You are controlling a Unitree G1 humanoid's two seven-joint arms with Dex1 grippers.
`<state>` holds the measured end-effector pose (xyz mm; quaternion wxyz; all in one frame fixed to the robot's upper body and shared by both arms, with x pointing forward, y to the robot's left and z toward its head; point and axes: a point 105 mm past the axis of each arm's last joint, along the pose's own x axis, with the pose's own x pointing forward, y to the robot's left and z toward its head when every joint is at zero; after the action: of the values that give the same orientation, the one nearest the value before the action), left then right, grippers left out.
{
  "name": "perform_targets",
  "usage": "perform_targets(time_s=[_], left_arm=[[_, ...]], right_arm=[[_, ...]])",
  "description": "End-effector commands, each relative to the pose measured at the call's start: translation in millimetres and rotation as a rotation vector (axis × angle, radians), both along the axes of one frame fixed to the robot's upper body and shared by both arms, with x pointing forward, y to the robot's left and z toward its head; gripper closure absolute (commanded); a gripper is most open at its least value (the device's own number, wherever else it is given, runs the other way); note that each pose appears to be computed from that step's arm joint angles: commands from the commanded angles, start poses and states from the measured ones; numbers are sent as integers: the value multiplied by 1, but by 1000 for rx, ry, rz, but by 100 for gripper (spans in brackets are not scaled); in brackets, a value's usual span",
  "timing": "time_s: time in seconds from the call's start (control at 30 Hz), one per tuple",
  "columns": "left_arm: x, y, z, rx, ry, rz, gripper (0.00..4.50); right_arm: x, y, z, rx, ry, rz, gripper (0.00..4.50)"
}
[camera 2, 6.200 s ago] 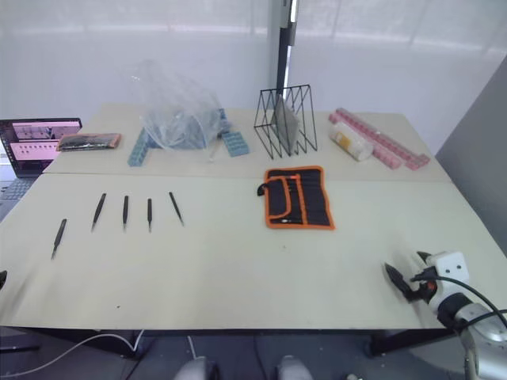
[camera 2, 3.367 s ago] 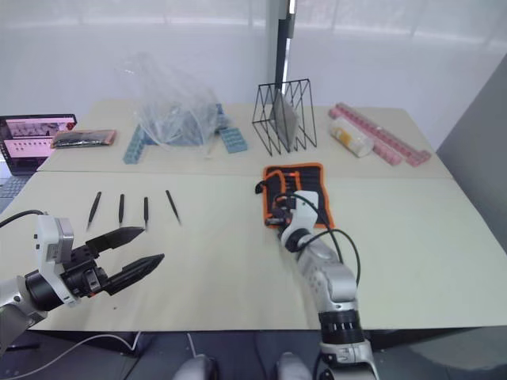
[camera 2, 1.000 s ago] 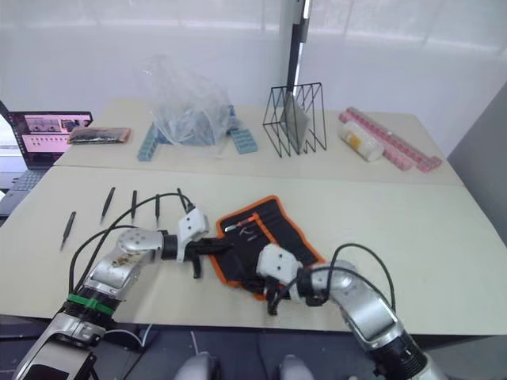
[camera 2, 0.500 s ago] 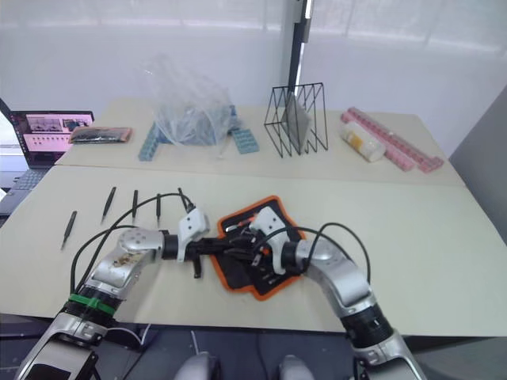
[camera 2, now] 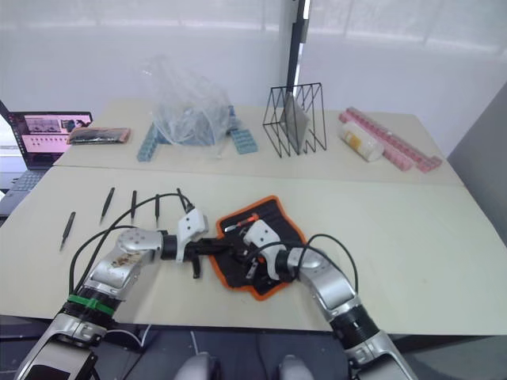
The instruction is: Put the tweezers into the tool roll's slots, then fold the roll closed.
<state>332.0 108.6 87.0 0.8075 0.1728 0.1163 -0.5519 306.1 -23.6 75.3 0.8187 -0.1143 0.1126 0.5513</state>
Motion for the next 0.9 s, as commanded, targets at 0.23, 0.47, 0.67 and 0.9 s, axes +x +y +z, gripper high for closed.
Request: perform_targets(time_s=[0.23,0.47,0.67,0.9], left_arm=[[-3,13,-20,71,58,36,450],[-2,13,-20,73,57,39,450],[0,14,-21,77,57,35,450],[1,12,-20,70,57,28,450]], right_arm=[[-38,-18,-28,-149,125,72,447],[-56,-30,-34,-213,163,91,447],[-66,-39,-37,-239,191,89,447],[-62,-36,-26,-195,162,73,447]])
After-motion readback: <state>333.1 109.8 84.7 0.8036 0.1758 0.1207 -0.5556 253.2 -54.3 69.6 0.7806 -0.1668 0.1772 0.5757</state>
